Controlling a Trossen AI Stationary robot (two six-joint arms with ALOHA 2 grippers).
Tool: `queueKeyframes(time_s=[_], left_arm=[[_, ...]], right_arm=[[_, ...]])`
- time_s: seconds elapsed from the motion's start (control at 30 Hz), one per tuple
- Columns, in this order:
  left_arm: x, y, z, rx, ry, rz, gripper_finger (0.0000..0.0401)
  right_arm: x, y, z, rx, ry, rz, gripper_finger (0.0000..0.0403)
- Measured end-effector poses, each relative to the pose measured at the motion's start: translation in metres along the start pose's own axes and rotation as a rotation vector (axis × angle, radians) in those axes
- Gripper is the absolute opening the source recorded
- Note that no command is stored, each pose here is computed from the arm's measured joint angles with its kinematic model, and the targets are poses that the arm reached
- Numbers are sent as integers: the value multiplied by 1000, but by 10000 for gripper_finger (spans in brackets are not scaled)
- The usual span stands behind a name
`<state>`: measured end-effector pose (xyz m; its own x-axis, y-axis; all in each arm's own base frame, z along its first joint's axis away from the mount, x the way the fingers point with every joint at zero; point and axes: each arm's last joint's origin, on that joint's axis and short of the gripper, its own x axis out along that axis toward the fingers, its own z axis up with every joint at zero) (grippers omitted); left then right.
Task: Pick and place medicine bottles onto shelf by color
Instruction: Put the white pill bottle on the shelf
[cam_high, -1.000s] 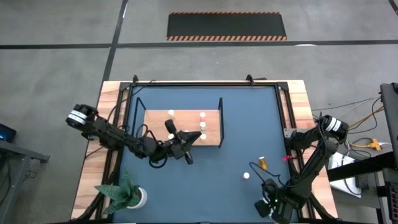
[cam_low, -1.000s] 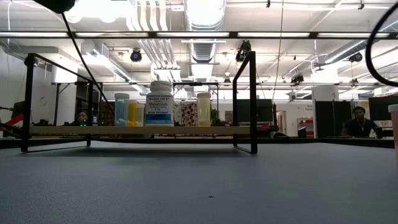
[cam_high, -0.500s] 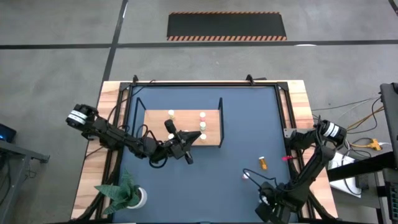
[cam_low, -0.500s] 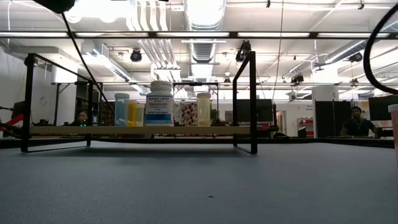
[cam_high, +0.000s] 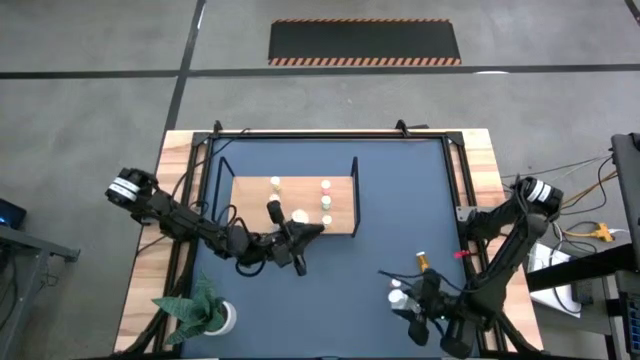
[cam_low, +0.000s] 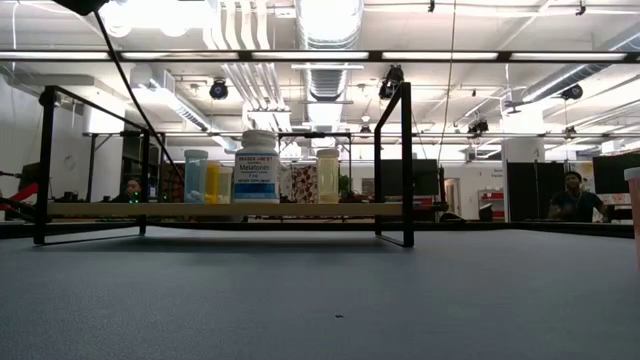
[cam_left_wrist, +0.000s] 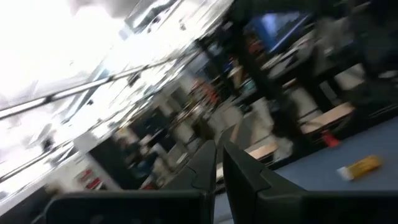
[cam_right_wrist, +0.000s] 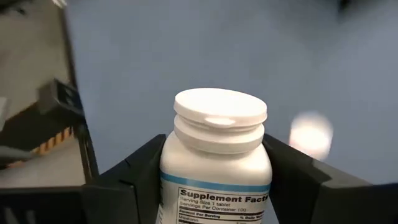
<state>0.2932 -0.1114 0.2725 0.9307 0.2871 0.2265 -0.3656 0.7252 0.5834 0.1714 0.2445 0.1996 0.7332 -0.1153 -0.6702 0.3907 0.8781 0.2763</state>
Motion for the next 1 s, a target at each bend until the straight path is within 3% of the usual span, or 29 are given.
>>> queueKeyframes(time_s=[0.23,0.33,0.47,0.6,0.67,0.77,1.0], left_arm=[[-3,-14,4,-119,-208,-321,10],[-5,-16,4,-182,-239,-423,14],[-7,-18,4,-241,-249,-514,35],[-8,-20,5,-277,-272,-586,69],[-9,-21,5,-298,-270,-600,90],[-9,-21,5,-316,-265,-603,123],[-8,-20,4,-316,-253,-586,182]], right_arm=[[-3,11,44,-366,-185,117,212],[7,17,63,-495,-194,257,212],[25,17,86,-645,-213,541,212],[45,3,109,-709,-269,762,212],[54,-7,118,-711,-316,795,212],[66,-22,128,-697,-376,745,212],[76,-32,128,-722,-429,745,212]])
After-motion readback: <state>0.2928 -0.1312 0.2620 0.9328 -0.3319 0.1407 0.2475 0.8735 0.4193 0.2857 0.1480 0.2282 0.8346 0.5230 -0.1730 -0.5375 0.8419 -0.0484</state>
